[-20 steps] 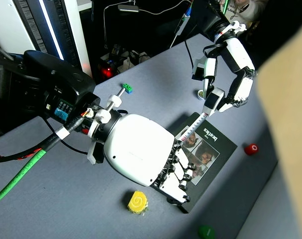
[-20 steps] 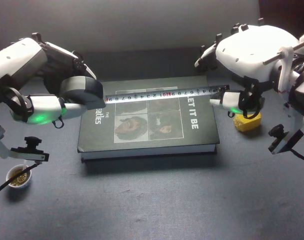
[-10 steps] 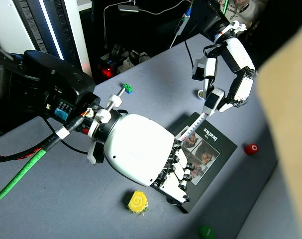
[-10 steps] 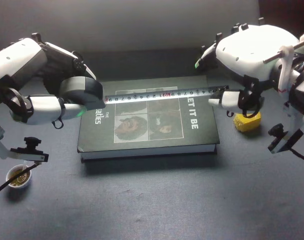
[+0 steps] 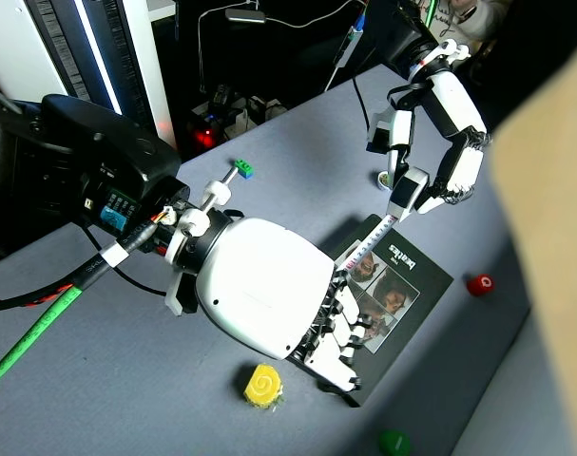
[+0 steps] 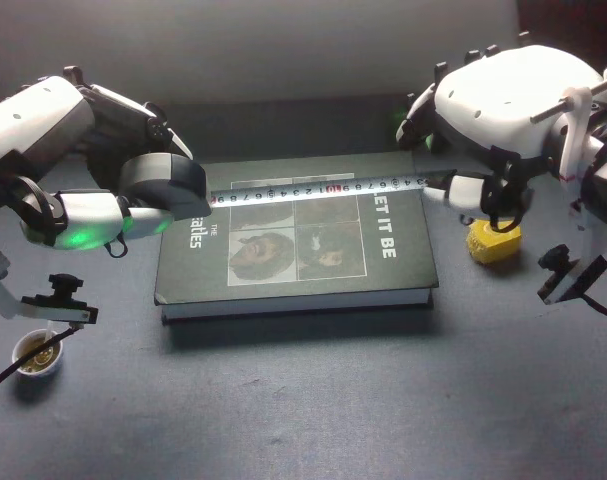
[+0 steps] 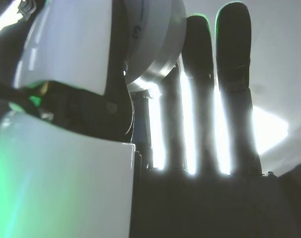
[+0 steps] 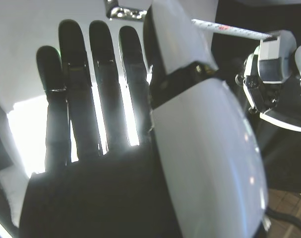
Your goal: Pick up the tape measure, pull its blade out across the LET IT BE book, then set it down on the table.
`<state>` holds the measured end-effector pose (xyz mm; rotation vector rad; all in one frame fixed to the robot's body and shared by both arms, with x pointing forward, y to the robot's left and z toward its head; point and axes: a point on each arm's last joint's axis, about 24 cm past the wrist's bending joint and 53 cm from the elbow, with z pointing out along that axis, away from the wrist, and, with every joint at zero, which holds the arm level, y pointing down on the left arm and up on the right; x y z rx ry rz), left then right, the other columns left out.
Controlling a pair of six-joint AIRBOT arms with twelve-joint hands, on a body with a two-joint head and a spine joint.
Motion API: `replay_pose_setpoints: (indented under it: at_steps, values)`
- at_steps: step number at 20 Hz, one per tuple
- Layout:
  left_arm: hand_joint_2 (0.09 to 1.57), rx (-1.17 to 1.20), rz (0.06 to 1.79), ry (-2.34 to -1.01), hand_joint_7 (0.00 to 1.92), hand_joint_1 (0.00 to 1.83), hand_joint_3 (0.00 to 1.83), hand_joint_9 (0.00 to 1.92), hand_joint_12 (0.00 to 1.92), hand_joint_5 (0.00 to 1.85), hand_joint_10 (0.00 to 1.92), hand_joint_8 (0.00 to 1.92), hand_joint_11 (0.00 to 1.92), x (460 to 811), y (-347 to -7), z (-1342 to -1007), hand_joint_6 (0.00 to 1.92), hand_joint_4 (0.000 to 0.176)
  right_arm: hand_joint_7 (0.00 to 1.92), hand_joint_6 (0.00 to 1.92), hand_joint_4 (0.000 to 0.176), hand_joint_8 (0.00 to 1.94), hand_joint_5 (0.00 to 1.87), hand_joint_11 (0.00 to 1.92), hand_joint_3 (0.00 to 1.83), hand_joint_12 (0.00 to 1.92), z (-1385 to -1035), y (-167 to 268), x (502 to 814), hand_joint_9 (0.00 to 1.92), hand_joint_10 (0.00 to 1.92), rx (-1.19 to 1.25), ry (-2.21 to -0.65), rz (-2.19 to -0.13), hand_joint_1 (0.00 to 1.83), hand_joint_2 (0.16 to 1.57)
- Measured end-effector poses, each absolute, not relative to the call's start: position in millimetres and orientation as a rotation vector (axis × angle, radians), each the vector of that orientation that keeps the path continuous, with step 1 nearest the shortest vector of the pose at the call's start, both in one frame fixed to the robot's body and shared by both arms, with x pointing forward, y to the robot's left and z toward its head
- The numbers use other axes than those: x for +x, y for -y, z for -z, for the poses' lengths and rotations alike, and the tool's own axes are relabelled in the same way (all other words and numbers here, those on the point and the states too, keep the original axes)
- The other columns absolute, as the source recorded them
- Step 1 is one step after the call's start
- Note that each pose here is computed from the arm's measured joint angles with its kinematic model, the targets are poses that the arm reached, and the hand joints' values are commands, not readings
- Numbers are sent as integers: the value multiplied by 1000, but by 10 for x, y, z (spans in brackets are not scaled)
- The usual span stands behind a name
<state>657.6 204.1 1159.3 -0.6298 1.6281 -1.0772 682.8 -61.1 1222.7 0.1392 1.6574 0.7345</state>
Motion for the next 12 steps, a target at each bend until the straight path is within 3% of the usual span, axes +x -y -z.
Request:
replay_pose_setpoints:
  at_steps: [1, 3, 4, 5, 6, 7, 10, 11, 12]
  values:
    - [1093, -630, 1077, -1628, 1063, 1380, 2, 879, 1065, 1050, 1296, 890, 824, 6576, -2041, -11593, 644, 0, 981, 1164, 0, 1136, 795, 691, 0, 1523, -12225, 608, 6826, 818, 1053, 138, -1658, -735, 1211, 1167]
    - [1102, -624, 1078, -1629, 1043, 1378, 0, 864, 1068, 1022, 1313, 915, 821, 6574, -2034, -11596, 699, 0, 980, 1150, 0, 1151, 800, 701, 0, 1531, -12213, 588, 6815, 804, 1113, 134, -1664, -742, 1213, 1166]
    - [1103, -624, 1078, -1629, 1041, 1378, 0, 863, 1070, 1019, 1316, 917, 821, 6574, -2034, -11596, 706, 0, 980, 1148, 0, 1153, 800, 702, 0, 1530, -12212, 589, 6816, 804, 1116, 136, -1665, -743, 1213, 1166]
    - [1087, -624, 1078, -1629, 1082, 1379, 0, 898, 1074, 1083, 1301, 857, 823, 6574, -2033, -11596, 592, 0, 968, 1155, 0, 1161, 801, 705, 1, 1527, -12215, 593, 6818, 806, 1118, 135, -1664, -741, 1208, 1168]
    - [1095, -623, 1078, -1629, 1057, 1379, 4, 876, 1067, 1040, 1304, 891, 823, 6574, -2032, -11596, 667, 0, 940, 1154, 0, 1130, 774, 705, 1, 1530, -12213, 594, 6818, 776, 1384, 137, -1664, -741, 1324, 1175]
    - [1103, -621, 1078, -1630, 1046, 1378, 0, 866, 1068, 1023, 1311, 909, 822, 6573, -2030, -11597, 696, 0, 928, 1174, 0, 1147, 750, 691, 1, 1529, -12208, 595, 6818, 758, 1443, 138, -1666, -741, 1346, 1182]
    - [1104, -621, 1078, -1629, 1043, 1378, 0, 864, 1069, 1019, 1314, 914, 822, 6573, -2030, -11598, 705, 0, 918, 1188, 0, 1157, 740, 690, 0, 1545, -12197, 596, 6817, 751, 1466, 138, -1668, -741, 1350, 1187]
    - [1086, -621, 1078, -1629, 1084, 1380, 0, 898, 1072, 1083, 1299, 855, 824, 6573, -2030, -11599, 590, 0, 911, 1187, 0, 1158, 741, 691, 0, 1549, -12197, 596, 6816, 754, 1470, 138, -1668, -741, 1350, 1188]
    - [1096, -621, 1078, -1629, 1055, 1379, 4, 874, 1071, 1037, 1307, 894, 822, 6573, -2030, -11598, 671, 0, 928, 1203, 0, 1205, 760, 685, 1, 1544, -12196, 595, 6816, 757, 1249, 139, -1669, -742, 1228, 1188]
